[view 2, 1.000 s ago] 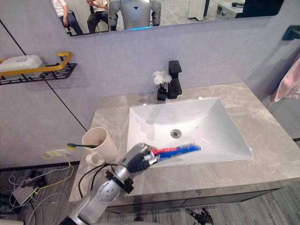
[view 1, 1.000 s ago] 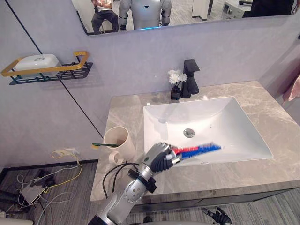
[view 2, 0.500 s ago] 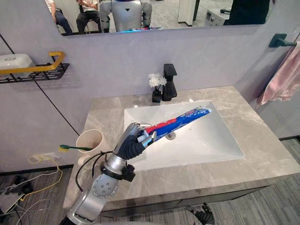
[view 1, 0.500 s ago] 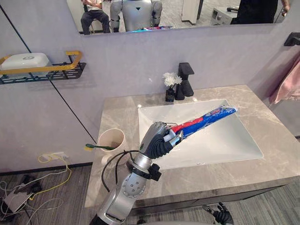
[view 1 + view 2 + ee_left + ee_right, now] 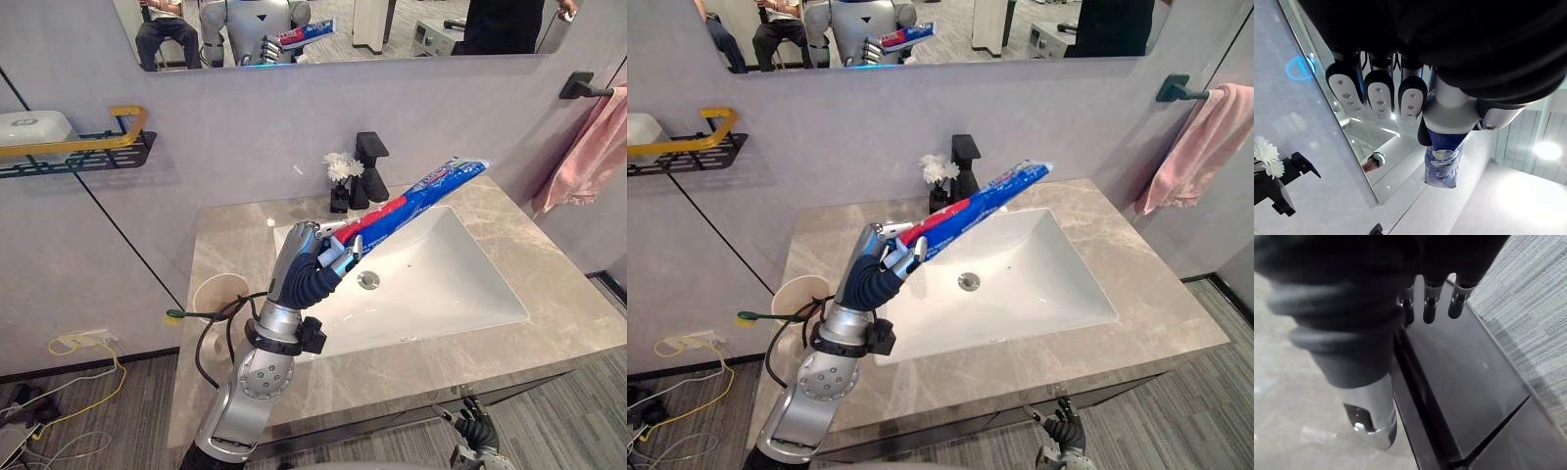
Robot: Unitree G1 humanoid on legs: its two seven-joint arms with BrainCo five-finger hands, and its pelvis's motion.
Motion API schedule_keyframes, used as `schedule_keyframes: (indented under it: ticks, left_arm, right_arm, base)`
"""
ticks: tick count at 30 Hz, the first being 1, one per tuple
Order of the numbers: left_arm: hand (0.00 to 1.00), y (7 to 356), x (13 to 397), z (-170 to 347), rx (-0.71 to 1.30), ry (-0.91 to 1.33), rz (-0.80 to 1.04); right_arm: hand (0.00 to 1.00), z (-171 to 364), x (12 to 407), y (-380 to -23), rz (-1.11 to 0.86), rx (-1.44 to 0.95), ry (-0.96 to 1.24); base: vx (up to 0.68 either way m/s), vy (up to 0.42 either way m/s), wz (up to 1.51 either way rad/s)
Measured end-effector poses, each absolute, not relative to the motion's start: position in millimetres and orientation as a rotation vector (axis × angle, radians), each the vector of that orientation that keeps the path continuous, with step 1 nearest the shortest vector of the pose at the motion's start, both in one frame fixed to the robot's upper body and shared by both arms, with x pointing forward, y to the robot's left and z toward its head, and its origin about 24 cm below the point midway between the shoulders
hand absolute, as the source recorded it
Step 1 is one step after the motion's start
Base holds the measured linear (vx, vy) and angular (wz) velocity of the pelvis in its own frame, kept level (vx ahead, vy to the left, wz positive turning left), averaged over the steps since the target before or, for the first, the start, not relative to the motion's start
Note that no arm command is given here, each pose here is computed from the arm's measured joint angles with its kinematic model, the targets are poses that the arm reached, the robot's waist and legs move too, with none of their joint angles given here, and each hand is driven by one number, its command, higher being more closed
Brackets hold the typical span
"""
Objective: Organize washtable
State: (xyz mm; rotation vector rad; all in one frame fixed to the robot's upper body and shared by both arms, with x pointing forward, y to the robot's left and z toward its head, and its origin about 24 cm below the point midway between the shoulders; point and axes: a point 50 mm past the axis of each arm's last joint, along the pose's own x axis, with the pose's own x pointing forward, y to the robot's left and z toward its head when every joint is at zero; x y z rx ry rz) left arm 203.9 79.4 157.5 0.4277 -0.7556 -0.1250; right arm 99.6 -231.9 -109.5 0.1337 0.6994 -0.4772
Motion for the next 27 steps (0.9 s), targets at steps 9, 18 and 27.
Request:
schedule_keyframes:
  ticks: [9,18,27]
  left_arm:
    - [1.0,89.0,204.7,169.4,0.415,-0.802,-0.068]
    - [1.0,101.4,209.3,170.5,0.445,-0.784,-0.047]
    - [1.0,103.7,212.3,173.9,0.486,-0.793,-0.074]
  right_arm:
    - [0.0,-55.5,94.4,-274.9,-0.521,0.03,0.481]
    - [0.0,19.4,71.1,-347.3,-0.803,-0.341,0.344]
    - [0.0,111.7,64.4,-365.6,-0.93,-0.644,0.068]
  base:
    - [-0.01,0.0,-0.02]
    - [0.01,-0.003,-0.07]
    - [0.02,0.0,-0.1]
